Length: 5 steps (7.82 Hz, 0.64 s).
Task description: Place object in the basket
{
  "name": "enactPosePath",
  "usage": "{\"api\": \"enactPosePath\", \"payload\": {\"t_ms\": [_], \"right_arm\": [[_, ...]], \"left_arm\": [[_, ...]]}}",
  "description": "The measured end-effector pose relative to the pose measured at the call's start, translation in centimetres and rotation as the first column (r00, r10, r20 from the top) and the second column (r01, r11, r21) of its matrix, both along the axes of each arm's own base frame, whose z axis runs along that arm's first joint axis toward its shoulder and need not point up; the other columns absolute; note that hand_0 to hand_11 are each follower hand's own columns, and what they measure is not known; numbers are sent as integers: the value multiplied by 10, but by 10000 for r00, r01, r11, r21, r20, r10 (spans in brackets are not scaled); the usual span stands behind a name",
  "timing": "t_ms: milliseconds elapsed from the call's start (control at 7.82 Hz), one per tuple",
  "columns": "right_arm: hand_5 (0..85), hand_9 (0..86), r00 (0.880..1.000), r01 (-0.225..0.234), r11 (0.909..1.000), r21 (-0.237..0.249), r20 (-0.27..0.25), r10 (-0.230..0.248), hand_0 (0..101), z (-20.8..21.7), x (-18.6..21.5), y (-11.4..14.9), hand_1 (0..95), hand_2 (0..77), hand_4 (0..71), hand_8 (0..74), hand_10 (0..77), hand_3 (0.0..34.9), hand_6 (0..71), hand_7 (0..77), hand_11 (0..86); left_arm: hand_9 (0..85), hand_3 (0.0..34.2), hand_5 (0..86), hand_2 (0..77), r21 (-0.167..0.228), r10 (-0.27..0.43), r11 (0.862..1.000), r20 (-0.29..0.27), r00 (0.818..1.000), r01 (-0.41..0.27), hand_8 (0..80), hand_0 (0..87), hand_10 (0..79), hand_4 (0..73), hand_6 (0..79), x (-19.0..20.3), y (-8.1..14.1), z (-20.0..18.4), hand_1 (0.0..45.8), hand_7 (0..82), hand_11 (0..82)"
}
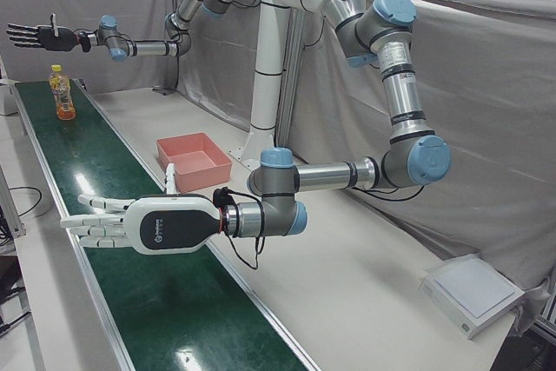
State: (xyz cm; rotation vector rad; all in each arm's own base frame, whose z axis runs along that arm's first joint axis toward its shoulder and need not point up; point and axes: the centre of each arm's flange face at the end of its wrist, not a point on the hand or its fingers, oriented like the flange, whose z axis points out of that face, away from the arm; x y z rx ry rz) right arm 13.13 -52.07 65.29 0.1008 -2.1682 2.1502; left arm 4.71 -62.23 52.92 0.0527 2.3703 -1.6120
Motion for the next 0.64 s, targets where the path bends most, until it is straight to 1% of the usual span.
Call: {"api": "enactPosePath", "payload": {"t_ms": [384, 512, 640], "right_arm": [[0, 0, 10000, -2, 10000, 2, -3, 2, 0, 0, 0, 0, 0, 5, 0, 0, 0, 3, 0, 5, 0], [0, 0, 10000, -1, 10000, 0, -1, 1, 2, 0, 0, 0, 0, 5, 0, 0, 0, 2, 0, 5, 0], [0, 0, 10000, -2, 10000, 0, 0, 2, 2, 0, 0, 0, 0, 5, 0, 0, 0, 2, 0, 5, 0]], "left_arm": [[98, 0, 147, 5, -66, 29, 10000, 35, 10000, -28, 65, 474, 60, 174, 0, 2, 0, 1, 44, 5, 93], [82, 0, 136, 0, -161, 117, 9998, 77, 9999, -116, 49, 473, 60, 174, 0, 7, 1, 3, 44, 5, 93], [82, 0, 136, 5, -245, 226, 9995, 113, 9997, -223, 49, 475, 60, 174, 0, 13, 1, 5, 44, 5, 93]]}}
